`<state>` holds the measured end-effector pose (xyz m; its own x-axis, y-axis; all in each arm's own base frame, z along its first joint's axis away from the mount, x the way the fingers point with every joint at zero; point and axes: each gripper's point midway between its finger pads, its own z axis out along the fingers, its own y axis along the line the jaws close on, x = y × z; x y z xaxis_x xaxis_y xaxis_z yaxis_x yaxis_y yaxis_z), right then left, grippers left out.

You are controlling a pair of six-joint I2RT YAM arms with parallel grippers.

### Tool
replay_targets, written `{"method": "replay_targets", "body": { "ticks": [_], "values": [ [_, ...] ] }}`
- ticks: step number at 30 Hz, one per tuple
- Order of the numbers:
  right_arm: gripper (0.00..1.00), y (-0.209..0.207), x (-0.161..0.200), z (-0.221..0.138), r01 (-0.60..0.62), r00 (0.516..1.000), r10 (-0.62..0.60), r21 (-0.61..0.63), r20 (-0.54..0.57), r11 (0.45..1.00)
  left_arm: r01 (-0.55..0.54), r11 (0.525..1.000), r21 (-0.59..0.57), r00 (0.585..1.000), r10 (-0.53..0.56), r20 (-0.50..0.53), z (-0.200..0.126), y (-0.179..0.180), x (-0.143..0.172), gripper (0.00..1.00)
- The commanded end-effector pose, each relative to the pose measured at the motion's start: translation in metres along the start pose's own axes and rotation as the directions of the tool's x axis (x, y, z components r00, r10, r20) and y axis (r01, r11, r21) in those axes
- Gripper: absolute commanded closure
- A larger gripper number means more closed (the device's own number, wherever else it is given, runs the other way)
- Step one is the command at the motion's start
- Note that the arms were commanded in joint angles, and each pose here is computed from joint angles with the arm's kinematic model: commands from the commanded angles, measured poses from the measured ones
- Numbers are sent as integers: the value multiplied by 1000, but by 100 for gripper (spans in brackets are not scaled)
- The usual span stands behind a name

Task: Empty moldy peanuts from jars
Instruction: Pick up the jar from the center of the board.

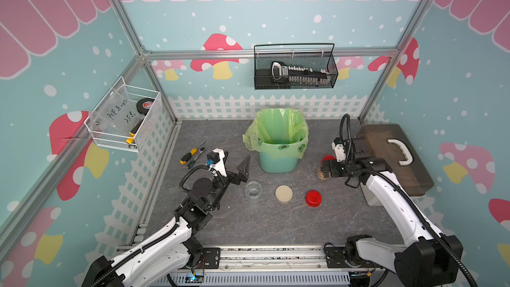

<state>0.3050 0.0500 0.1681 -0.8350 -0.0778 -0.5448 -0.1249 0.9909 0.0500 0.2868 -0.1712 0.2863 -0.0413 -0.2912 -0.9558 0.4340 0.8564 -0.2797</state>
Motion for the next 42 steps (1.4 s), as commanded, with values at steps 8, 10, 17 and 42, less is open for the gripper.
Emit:
{"method": "replay_targets", "body": {
  "ticks": [8, 10, 17, 42],
  "values": [
    [7, -10, -34, 27, -30, 995, 25, 56, 101, 998, 18, 998, 60, 1000, -19, 8, 0, -10, -2, 1],
    [12, -11, -35, 32, -28, 995, 22, 64, 96, 998, 19, 998, 63, 1000, -20, 5, 1, -10, -1, 1],
    [13, -19, -35, 51, -24, 997, 17, 97, 70, 995, 19, 997, 75, 1000, -19, 0, 2, -12, 0, 1],
    [32, -18, -20, 68, -12, 1000, 10, 74, 27, 997, 24, 996, 80, 1000, -24, -10, 4, -14, 2, 1]
  ]
}}
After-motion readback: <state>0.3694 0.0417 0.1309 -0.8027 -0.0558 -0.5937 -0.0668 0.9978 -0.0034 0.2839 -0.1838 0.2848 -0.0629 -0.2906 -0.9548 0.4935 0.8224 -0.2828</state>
